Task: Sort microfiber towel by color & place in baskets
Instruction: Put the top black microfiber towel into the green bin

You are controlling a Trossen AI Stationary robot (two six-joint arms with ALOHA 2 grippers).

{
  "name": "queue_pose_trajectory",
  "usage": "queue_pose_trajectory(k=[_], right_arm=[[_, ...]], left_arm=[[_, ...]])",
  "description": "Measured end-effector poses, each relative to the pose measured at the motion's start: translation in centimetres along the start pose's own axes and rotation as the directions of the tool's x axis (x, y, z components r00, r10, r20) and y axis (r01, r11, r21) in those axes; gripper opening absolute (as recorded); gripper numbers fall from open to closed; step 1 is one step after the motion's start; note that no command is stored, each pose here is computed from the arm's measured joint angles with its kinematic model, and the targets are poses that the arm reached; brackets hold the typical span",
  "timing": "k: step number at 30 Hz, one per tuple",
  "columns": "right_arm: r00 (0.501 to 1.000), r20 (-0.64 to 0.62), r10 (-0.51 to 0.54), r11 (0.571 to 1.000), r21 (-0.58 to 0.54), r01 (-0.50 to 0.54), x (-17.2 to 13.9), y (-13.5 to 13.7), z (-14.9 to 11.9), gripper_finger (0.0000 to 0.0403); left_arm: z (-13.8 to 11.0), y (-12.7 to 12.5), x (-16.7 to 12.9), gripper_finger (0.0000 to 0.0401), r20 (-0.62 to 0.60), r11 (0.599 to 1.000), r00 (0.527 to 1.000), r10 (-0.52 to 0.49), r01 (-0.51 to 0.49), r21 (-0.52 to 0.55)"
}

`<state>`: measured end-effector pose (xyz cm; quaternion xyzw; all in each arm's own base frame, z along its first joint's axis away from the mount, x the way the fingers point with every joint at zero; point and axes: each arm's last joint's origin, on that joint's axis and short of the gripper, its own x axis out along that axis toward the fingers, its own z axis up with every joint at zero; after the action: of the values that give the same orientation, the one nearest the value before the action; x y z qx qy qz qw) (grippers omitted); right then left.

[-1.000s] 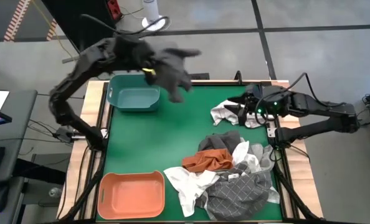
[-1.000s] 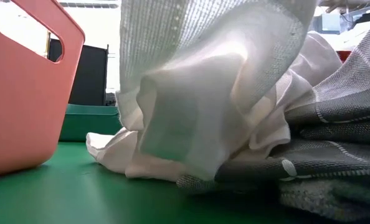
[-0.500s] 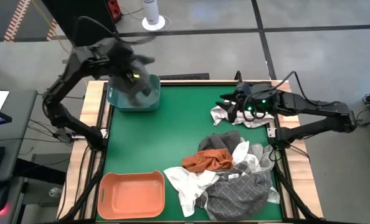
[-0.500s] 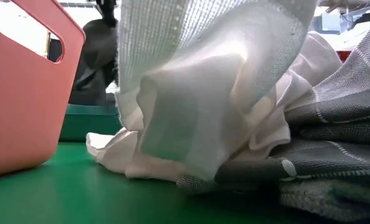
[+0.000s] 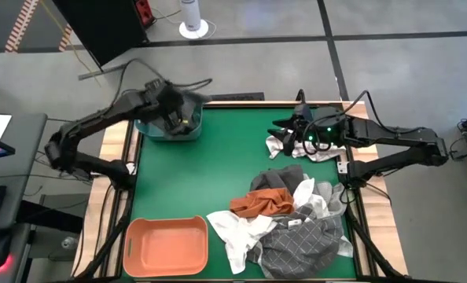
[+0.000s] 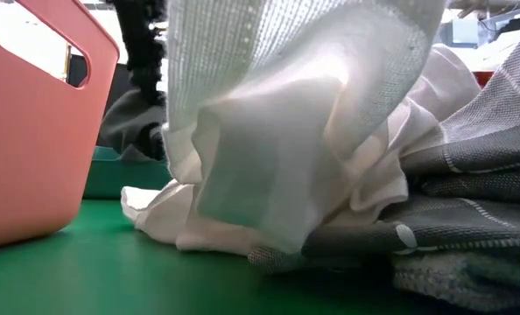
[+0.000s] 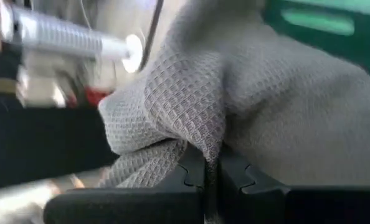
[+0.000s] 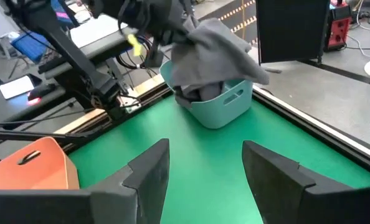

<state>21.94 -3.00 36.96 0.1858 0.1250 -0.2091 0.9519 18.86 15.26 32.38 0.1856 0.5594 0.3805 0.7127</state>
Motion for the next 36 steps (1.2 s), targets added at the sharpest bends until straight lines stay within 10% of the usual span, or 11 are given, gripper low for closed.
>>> queue_pose_trajectory(k=[5, 8, 15, 24, 36], right_arm=[[1.000, 0.002, 0.002, 1.000, 0.006, -0.002, 0.0, 0.0, 0.0, 0.0227], [1.000, 0.002, 0.011, 1.000, 0.007, -0.011, -0.1, 0.2, 0.0, 0.0227], [1.000, -0.002, 0.025, 1.000, 0.018, -0.025, -0.2, 0.5, -0.2, 0.0227], [1.000, -0.003, 0.030, 0.999, 0.038, -0.030, -0.2, 0.6, -0.2, 0.0227], [0.998, -0.008, 0.063, 0.997, 0.042, -0.062, -0.4, 1.2, -0.4, 0.0227]], left_arm=[[-2.9, -2.6, 1.0, 0.0001, 0.022, 0.873, 0.993, -0.120, 0.095, 0.479], [-3.8, -2.9, 0.9, 0.0002, 0.038, 0.848, 0.989, -0.145, 0.104, 0.520], [-4.7, -2.0, 2.8, 0.0001, 0.067, 0.913, 0.943, -0.325, 0.295, 0.281], [-4.4, -2.2, 7.4, 0.0001, -0.252, 0.834, 0.810, -0.529, 0.551, 0.019], [-1.5, 0.3, 10.9, 0.0013, -0.340, 0.798, 0.746, -0.572, 0.413, -0.438]])
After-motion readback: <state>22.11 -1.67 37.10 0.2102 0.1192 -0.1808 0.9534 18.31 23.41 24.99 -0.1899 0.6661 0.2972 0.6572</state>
